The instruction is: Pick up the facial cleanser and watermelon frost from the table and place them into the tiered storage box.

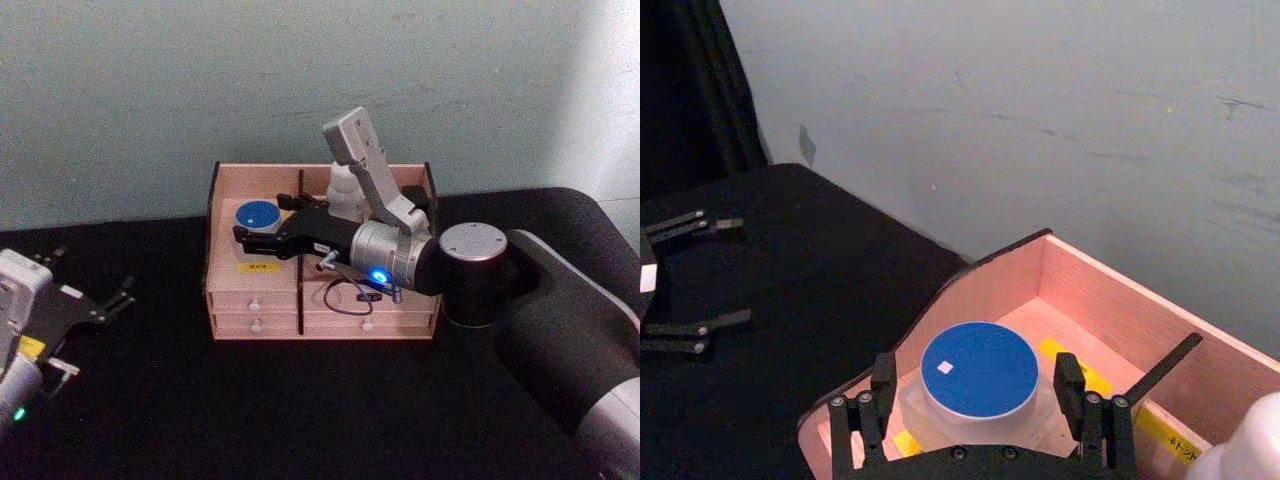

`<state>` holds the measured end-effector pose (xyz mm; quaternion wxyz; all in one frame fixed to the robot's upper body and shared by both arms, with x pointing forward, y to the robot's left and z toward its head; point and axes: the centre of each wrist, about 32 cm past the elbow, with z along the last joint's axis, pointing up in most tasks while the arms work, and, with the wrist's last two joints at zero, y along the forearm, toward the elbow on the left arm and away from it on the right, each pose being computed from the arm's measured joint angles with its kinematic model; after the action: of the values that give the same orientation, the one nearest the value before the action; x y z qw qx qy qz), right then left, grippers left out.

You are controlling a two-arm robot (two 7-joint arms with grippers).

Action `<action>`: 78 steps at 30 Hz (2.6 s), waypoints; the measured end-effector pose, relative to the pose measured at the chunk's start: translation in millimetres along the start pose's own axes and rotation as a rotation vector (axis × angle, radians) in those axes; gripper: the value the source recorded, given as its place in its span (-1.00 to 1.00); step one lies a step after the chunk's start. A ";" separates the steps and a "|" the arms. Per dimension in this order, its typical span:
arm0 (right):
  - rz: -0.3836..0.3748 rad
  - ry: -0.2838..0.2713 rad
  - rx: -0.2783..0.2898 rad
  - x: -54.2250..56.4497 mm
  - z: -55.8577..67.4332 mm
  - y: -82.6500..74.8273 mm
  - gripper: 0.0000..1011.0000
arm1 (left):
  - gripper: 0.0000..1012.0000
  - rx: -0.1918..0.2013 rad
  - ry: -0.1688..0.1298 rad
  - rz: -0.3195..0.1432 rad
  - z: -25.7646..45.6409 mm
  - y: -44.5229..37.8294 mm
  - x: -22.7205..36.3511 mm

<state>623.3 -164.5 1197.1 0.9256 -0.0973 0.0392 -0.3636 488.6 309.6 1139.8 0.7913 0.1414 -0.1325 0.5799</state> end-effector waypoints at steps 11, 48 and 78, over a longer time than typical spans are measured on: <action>0.002 -0.051 0.069 -6.6 5.2 -16.7 0.98 | 0.98 0.000 0.000 0.000 0.0 0.0 0.0; -0.660 -0.131 0.079 -0.1 -48.1 -189.1 0.98 | 0.98 0.000 0.000 0.000 0.0 0.0 0.0; -0.899 -0.240 -0.067 -11.0 -105.3 -126.0 0.98 | 0.98 0.000 0.000 0.000 0.0 0.0 0.0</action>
<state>516.2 -263.3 1120.4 0.6706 -0.1758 -0.1025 -0.7133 488.6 309.7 1139.8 0.7913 0.1415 -0.1325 0.5799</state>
